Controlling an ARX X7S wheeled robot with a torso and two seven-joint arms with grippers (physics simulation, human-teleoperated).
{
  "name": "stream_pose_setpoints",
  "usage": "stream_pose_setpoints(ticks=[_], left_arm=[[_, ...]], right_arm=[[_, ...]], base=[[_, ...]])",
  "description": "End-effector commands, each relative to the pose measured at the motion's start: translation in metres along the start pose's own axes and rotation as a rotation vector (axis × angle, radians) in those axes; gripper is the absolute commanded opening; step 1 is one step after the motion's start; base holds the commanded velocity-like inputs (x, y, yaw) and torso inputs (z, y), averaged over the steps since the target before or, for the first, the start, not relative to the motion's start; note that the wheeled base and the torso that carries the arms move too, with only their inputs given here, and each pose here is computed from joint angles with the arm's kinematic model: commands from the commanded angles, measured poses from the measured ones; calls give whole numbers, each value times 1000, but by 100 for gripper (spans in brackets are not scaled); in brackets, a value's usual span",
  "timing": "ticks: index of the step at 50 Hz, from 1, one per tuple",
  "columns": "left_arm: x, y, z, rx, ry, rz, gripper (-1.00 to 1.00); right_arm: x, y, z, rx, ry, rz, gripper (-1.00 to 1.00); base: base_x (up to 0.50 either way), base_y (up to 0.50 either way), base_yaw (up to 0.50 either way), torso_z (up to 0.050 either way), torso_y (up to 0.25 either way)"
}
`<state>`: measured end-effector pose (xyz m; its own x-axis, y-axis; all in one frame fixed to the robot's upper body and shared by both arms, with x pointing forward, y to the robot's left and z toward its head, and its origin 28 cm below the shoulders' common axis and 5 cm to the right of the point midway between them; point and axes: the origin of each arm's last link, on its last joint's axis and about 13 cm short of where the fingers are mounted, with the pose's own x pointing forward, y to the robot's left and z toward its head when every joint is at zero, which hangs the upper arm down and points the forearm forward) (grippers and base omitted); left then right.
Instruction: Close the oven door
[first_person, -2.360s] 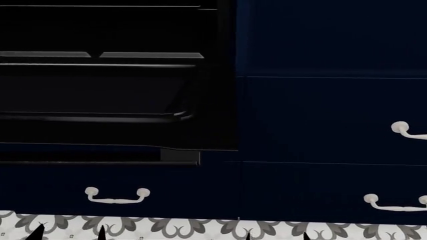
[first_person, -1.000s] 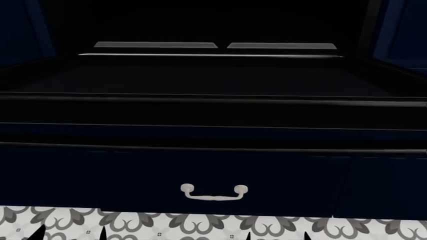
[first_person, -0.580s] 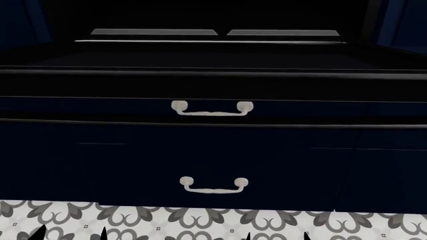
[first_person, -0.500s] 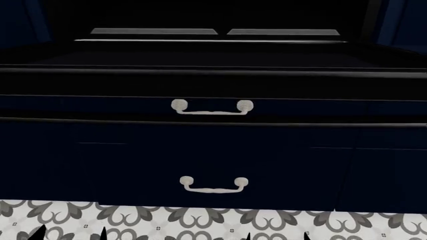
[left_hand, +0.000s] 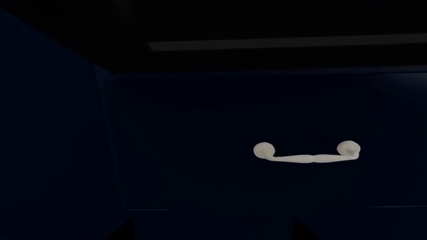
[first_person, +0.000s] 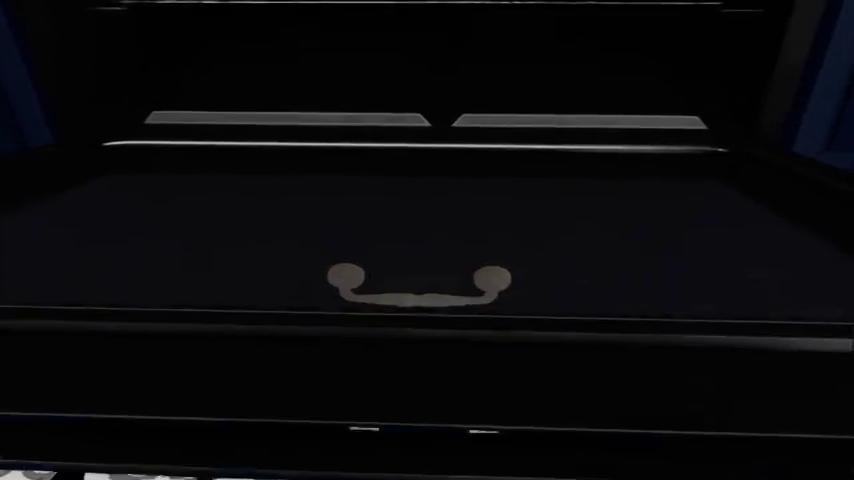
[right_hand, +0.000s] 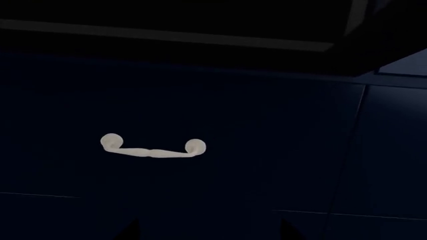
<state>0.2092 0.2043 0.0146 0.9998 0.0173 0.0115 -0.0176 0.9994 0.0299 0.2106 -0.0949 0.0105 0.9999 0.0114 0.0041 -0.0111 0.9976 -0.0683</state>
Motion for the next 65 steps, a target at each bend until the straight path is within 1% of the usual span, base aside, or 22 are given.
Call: stream_pose_setpoints(ticks=[1, 21, 32, 37, 38, 41, 42, 43, 44, 45, 47, 49, 50, 51, 52, 55, 56, 57, 59, 61, 64, 65], left_arm=[[0, 0, 0, 0, -3, 1, 100], [0, 0, 0, -3, -4, 0, 100], [0, 0, 0, -6, -4, 2, 100], [2, 1, 2, -27, -8, -1, 100], [1, 2, 5, -49, -19, 3, 100], [3, 2, 13, -34, -17, 23, 100], [3, 3, 20, -67, 10, 44, 100], [1, 4, 33, -89, -19, 34, 100], [0, 3, 37, -68, -24, 49, 100], [0, 4, 46, -86, -28, 38, 100], [1, 5, 58, -85, -35, 52, 100], [1, 4, 69, -86, -28, -1, 100], [2, 3, 73, -56, -17, 13, 100], [2, 2, 82, -60, -31, 1, 100], [2, 2, 84, -50, -32, 7, 100], [2, 1, 98, -36, -50, 20, 100], [2, 1, 101, -41, -54, 16, 100], [4, 2, 106, -37, -61, 11, 100], [5, 2, 113, -39, -68, 7, 100], [6, 3, 124, -43, -86, 5, 100], [7, 4, 135, -48, -96, 2, 100], [7, 5, 139, -56, -97, -19, 100]], right_arm=[[0, 0, 1, 1, 0, -2, 100], [0, -1, 1, 7, 2, -9, 100], [0, -1, 2, 16, 4, -20, 100], [1, -1, 2, 14, 10, -23, 100], [2, -1, 4, 27, 14, -36, 100], [1, -3, 11, 72, -21, -42, 100], [1, -4, 15, 40, 0, -71, 100], [0, -4, 19, 46, -1, -72, 100], [-1, -4, 22, 51, -1, -78, 100], [-1, -6, 31, 62, -20, -86, 100], [-1, -10, 42, 62, -41, -107, 100], [-3, -13, 52, 63, -47, -115, 100], [-5, -15, 57, 57, -48, -121, 100], [-7, -16, 64, 18, -60, -134, 100], [-8, -16, 67, 8, -75, -135, 100], [-10, -16, 75, -71, -113, -136, 100], [-10, -16, 75, -73, -111, -138, 100], [-10, -17, 79, -41, -116, -134, 100], [-9, -19, 84, -21, -121, -138, 100], [-11, -23, 98, 17, -148, -143, 100], [-13, -28, 115, 44, -171, -149, 100], [-14, -30, 121, 49, -180, -148, 100]], base=[[484, 0, 0, 0, 0], [461, 0, 0, 0, 0], [43, 0, 0, 0, 0], [0, 0, 0, 0, 0], [0, 0, 0, 0, 0], [0, 0, 0, 0, 0], [0, 0, 0, 0, 0], [0, 0, 0, 0, 0], [0, 0, 0, 0, 0], [0, 0, 0, 0, 0], [0, 0, 0, 0, 0], [0, 0, 0, 0, 0], [0, 0, 0, 0, 0], [0, 0, 0, 0, 0], [0, 0, 0, 0, 0], [0, 0, 0, 0, 0], [0, 0, 0, 0, 0], [0, 0, 0, 0, 0], [0, 0, 0, 0, 0], [0, 0, 0, 0, 0], [0, 0, 0, 0, 5], [0, 0, 0, 0, 0]])
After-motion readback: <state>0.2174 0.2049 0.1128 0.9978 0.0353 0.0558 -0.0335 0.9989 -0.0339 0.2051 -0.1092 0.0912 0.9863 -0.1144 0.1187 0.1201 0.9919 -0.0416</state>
